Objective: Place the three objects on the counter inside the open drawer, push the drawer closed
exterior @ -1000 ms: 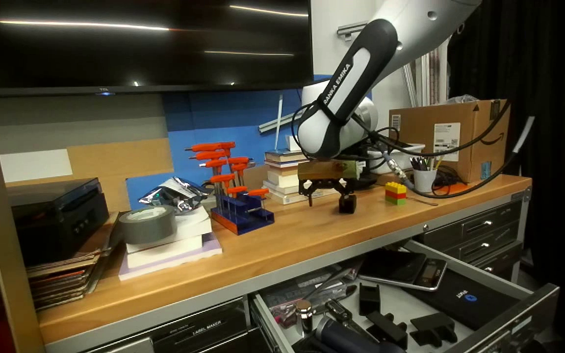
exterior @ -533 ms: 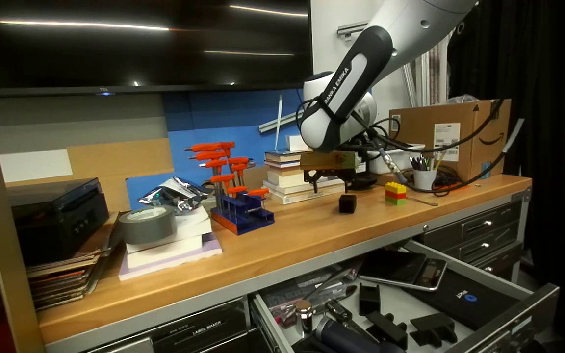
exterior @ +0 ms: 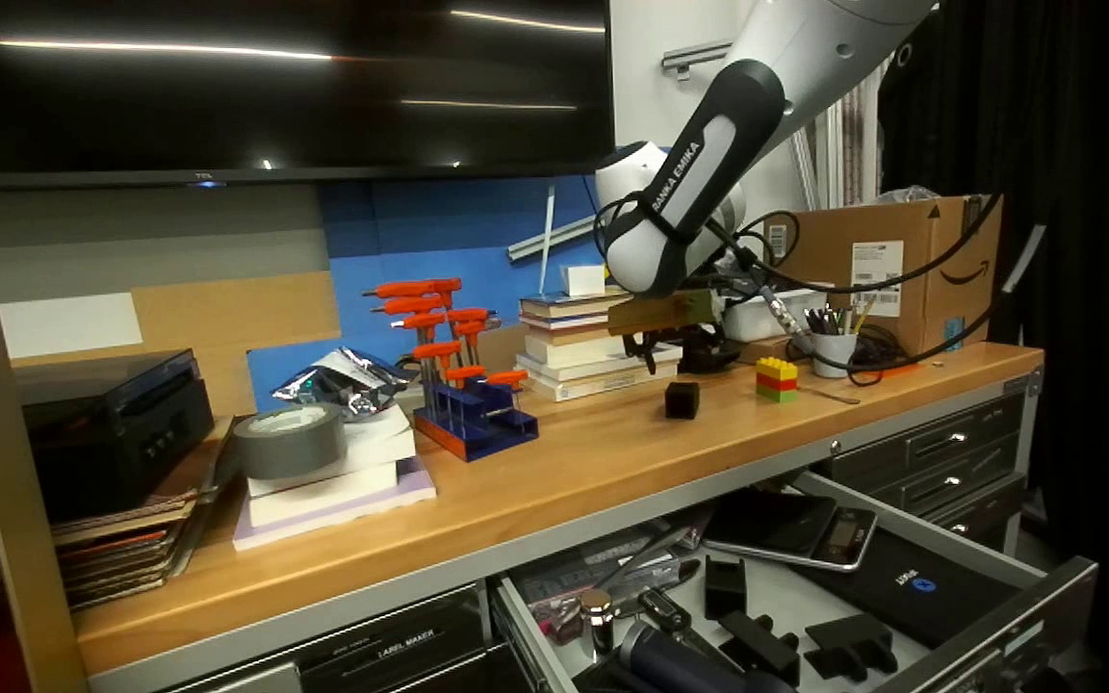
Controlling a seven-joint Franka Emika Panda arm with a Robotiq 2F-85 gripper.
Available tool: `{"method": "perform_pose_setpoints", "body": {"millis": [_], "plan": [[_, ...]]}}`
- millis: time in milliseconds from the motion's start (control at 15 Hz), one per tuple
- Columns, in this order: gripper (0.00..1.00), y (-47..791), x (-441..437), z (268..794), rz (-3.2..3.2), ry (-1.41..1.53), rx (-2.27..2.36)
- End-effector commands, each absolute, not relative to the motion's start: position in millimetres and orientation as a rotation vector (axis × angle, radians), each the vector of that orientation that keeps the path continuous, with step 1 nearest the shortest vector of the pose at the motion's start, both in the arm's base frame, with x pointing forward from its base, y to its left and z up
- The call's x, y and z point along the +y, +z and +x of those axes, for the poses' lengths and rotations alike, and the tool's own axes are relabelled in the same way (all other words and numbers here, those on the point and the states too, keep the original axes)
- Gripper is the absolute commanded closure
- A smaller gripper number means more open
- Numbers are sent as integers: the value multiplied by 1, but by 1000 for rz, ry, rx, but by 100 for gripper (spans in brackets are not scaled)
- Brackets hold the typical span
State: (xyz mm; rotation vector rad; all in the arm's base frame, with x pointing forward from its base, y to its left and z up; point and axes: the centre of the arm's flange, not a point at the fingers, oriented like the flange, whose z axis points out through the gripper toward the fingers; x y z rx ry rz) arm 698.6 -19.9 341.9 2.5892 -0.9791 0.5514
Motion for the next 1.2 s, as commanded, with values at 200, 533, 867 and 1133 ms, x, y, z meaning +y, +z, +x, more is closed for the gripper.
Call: {"method": "perform_pose_setpoints", "body": {"millis": [200,533,867,1133], "plan": [[0,302,-44,705,2564,455,-1022],[0,287,-52,706,2623,409,-1102],[0,280,-57,707,2662,390,-1152],[0,289,-58,712,2687,479,-1225]]}}
